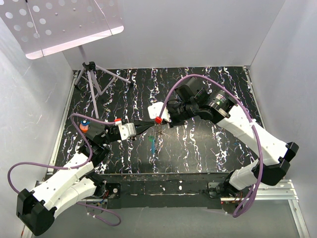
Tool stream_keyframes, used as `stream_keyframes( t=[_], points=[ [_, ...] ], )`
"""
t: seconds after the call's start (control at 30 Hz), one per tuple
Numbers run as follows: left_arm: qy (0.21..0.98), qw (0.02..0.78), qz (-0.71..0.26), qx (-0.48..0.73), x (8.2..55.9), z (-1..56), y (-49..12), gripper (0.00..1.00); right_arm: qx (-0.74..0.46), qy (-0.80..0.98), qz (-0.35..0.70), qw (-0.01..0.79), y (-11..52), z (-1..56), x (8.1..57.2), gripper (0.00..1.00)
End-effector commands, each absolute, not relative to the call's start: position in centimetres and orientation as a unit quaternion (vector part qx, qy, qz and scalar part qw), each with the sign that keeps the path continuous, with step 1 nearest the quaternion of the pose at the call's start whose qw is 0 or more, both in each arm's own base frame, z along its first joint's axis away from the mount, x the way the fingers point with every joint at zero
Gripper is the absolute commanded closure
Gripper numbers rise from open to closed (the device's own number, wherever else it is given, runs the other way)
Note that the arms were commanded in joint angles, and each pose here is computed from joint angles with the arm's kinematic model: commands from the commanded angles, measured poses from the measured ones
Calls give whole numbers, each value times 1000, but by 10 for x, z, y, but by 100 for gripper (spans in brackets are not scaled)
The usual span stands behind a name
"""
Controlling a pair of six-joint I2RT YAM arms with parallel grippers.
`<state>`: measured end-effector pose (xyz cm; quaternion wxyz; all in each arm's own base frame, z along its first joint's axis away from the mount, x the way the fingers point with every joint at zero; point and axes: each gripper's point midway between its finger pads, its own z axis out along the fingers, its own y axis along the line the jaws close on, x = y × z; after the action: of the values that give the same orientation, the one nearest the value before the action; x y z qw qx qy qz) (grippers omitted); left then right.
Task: Put the keys on the keyring
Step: Insert the key onto the keyring.
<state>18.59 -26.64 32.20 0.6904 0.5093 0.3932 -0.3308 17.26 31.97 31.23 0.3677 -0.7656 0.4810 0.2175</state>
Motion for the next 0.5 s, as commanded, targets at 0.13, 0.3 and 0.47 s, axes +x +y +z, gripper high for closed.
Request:
stream_keyframes(
  t=[0.13, 0.3, 0.47],
  points=[
    [372, 709, -326, 503, 183, 335, -263, 100, -755, 469, 230, 397, 327, 333, 170, 99],
    [371, 708, -328, 503, 182, 335, -264, 100, -753, 472, 231, 397, 328, 333, 171, 99],
    [368, 708, -330, 504, 181, 336, -264, 100, -749, 474, 231, 401, 330, 335, 172, 99]
  ],
)
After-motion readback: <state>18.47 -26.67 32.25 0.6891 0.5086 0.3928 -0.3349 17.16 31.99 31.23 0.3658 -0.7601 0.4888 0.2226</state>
